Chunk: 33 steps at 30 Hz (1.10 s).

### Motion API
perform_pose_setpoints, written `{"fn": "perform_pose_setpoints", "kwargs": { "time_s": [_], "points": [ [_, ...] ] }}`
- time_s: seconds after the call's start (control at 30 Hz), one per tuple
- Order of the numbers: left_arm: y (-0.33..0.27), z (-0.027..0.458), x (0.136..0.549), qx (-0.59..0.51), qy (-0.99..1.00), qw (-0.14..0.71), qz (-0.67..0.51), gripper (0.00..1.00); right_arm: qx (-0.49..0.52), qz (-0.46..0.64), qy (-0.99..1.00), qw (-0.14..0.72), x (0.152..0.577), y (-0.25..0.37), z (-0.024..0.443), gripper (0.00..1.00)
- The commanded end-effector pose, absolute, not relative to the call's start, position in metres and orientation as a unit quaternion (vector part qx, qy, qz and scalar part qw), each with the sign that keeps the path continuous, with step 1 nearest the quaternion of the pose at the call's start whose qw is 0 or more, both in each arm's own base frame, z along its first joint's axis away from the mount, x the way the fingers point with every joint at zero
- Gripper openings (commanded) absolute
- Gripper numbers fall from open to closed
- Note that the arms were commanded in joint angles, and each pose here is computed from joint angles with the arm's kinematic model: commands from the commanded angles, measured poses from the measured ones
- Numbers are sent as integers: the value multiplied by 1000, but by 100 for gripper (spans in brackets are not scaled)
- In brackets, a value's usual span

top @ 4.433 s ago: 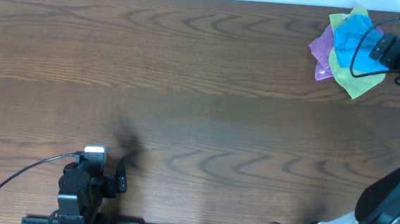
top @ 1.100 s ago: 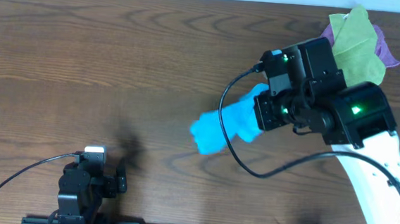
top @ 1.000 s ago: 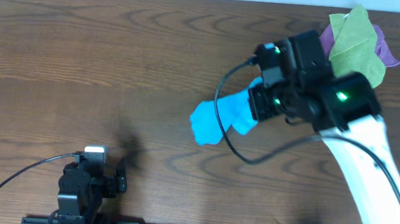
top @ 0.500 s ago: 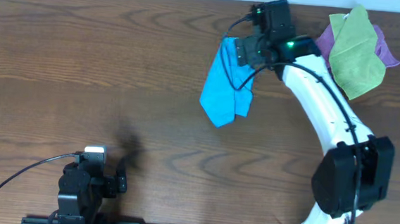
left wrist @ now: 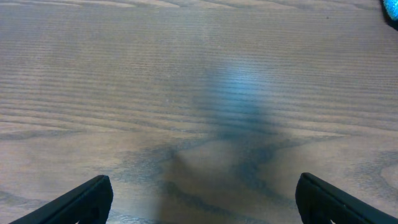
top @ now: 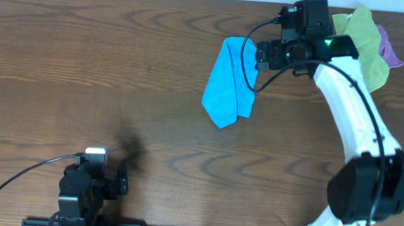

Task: Fold the cloth
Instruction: 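Lift the blue cloth with the right gripper and pull it left, then lower the hanging blue cloth onto the table with the right gripper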

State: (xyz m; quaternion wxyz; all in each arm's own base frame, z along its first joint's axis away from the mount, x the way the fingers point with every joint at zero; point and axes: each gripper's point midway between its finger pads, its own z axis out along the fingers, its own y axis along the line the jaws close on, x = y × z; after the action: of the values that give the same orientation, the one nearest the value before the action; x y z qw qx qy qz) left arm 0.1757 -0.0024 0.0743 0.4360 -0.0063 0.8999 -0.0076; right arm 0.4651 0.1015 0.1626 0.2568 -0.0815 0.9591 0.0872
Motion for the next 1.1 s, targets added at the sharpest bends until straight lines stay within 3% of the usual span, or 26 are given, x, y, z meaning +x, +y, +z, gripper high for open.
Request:
{"fn": "perform_pose_setpoints", "kwargs": {
  "time_s": [0.0, 0.3, 0.57, 1.07],
  "points": [
    [-3, 53, 168, 1, 914, 405, -5, 95, -55, 185, 957, 216, 470, 115, 136, 98],
    [-3, 53, 168, 1, 914, 405, -5, 95, 0, 310, 936, 169, 493, 143, 82, 85],
    [-3, 53, 168, 1, 914, 405, -5, 95, 21, 326, 928, 179, 508, 147, 71, 72],
    [-3, 53, 168, 1, 914, 405, -6, 95, 42, 313, 937, 148, 502, 143, 46, 74]
  ]
}}
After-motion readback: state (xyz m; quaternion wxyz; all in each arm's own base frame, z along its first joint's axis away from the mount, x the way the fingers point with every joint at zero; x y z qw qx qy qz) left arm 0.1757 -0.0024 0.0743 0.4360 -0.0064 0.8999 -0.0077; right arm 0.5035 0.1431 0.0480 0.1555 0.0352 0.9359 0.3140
